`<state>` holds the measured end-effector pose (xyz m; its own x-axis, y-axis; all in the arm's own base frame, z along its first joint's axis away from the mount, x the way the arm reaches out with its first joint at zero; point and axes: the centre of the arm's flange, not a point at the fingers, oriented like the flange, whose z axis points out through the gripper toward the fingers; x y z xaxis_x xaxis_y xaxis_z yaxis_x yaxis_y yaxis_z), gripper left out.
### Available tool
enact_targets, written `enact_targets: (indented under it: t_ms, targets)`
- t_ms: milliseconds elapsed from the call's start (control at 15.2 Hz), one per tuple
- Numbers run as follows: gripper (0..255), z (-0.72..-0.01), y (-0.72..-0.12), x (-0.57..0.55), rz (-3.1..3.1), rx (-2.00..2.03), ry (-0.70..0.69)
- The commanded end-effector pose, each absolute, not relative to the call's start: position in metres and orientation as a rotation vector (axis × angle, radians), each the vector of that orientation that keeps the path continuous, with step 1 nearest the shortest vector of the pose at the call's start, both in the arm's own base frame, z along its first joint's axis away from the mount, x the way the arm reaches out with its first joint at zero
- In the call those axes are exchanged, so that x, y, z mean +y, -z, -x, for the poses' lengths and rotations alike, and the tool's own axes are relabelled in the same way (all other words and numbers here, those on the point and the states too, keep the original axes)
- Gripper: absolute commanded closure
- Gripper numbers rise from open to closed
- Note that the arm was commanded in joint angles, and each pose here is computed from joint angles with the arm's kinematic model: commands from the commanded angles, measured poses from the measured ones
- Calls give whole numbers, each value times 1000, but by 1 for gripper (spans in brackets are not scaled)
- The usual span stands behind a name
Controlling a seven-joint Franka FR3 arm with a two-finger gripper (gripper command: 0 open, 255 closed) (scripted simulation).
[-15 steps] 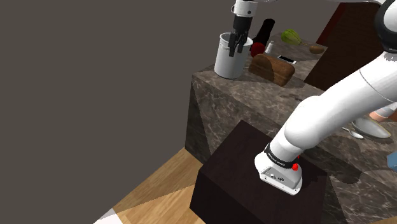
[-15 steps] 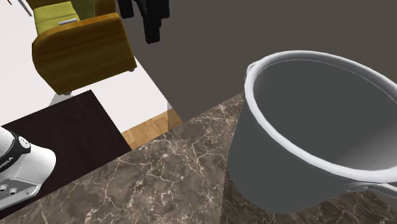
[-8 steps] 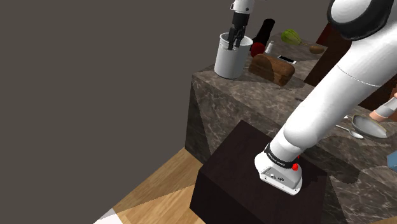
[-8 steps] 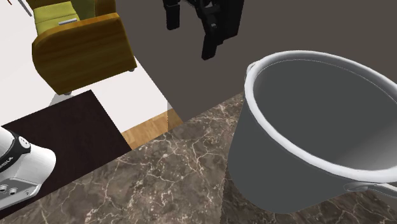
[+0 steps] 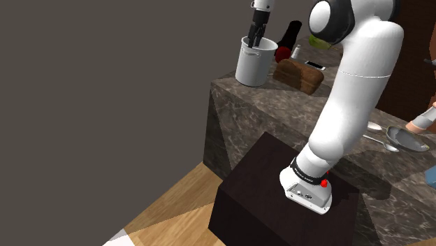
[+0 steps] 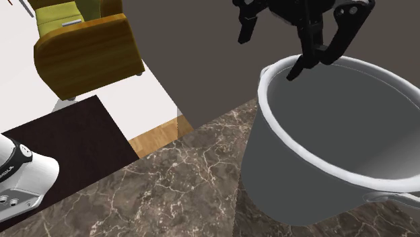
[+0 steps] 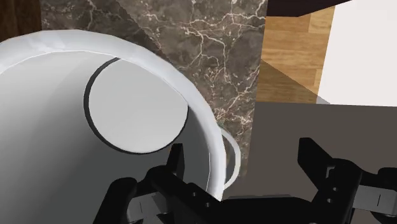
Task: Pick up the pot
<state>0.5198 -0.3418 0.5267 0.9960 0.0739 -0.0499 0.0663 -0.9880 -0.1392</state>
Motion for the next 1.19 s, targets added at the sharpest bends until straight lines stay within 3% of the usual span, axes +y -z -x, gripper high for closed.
enact_targets:
  t_ms: [0, 528, 594, 1122]
  targets:
    - [0, -525, -520, -352, 2996, -113, -79]
    - [0, -525, -486, -352, 2996, -113, -79]
    - [255, -525, -486, -352, 2996, -113, -79]
    - [255, -525, -486, -352, 2996, -113, -79]
